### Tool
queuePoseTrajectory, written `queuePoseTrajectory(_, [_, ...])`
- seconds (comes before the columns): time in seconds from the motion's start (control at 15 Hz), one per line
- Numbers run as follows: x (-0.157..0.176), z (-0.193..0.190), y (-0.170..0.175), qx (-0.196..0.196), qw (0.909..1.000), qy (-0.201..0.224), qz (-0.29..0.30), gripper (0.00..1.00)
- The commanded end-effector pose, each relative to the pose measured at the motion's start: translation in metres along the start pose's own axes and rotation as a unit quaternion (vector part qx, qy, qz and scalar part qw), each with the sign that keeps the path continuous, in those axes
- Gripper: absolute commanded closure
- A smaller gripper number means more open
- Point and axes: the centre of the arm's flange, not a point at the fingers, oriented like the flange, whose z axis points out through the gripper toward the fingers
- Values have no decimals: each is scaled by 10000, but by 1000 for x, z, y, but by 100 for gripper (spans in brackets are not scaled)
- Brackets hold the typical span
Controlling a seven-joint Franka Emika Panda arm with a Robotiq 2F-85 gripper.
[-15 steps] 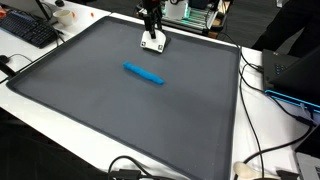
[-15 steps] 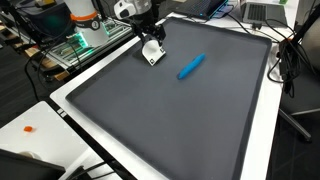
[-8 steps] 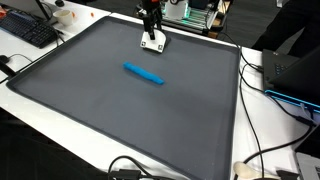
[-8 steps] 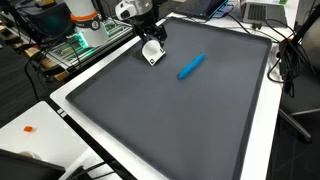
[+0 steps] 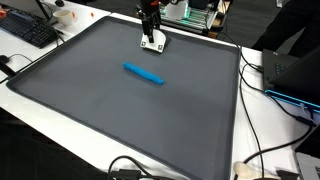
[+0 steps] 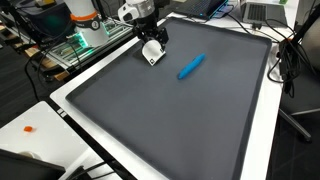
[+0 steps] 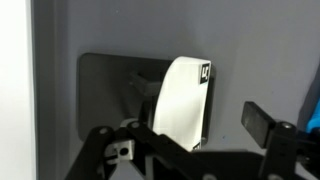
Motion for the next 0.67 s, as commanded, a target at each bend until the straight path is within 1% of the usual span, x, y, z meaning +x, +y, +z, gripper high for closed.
queuePoseTrajectory(0.0, [1,9,-3,57,10000,25,38,26])
queuePoseTrajectory(0.07, [2,10,-3,57,10000,30,45,24])
queuePoseTrajectory(0.13, [2,11,-3,54,10000,30,57,28])
queuePoseTrajectory(0.2, [2,11,-4,55,10000,27,67,37])
queuePoseTrajectory(0.33, [3,12,-5,45,9999,14,90,39])
queuePoseTrajectory(0.4, [3,12,-6,44,9999,19,98,49])
queuePoseTrajectory(0.47, [3,12,-6,46,9999,15,101,43])
queuePoseTrajectory(0.53, [3,12,-7,51,9999,11,105,48])
queuePoseTrajectory(0.6, [3,12,-8,57,9999,10,115,51])
